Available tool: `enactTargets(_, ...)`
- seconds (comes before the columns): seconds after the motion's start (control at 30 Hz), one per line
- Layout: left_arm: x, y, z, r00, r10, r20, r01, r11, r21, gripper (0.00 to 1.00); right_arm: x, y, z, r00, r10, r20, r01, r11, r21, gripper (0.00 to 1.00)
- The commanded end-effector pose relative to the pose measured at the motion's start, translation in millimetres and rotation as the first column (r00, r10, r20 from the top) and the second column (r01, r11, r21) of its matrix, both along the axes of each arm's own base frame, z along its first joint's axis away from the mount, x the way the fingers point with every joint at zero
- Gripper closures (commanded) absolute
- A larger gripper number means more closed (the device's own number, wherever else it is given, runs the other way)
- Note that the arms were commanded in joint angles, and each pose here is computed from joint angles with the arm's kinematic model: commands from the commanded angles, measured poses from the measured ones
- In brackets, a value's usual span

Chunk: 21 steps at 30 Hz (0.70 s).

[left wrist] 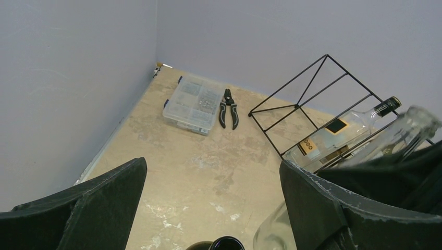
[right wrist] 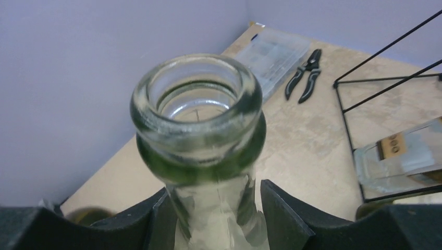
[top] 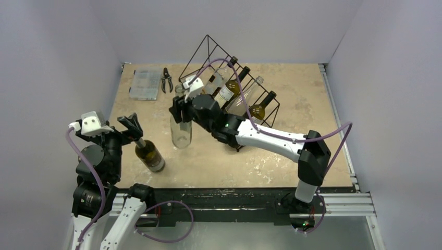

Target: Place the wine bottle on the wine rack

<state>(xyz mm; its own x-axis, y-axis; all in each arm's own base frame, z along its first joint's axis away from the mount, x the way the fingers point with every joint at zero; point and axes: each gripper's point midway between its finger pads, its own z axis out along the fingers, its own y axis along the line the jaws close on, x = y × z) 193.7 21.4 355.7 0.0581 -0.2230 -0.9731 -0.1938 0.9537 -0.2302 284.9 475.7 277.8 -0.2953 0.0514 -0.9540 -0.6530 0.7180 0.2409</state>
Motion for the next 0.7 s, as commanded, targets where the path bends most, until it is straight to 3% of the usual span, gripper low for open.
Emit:
enactTargets(0.0, 5, 0, 6, 1.0, 0.007, 0.009, -0.007, 1.0, -0.009, 0.0, 34, -15, 150, 0.989, -0.078, 0.129, 0.029, 0.936, 0.35, 1.0)
enactTargets(0.33, 14, -2, -1, 1.0, 0.012, -0.026, -0.011, 1.0, 0.009, 0.0, 115, -38, 197, 0.956, -0.209, 0.207, 0.111, 0.908, 0.404, 1.0)
enactTargets(0.67, 14, -4, 1, 1.0, 0.001, -0.018, 0.0, 1.0, 0.019, 0.0, 181, -44, 203, 0.928, -0.282, 0.243, 0.143, 0.872, 0.467, 1.0)
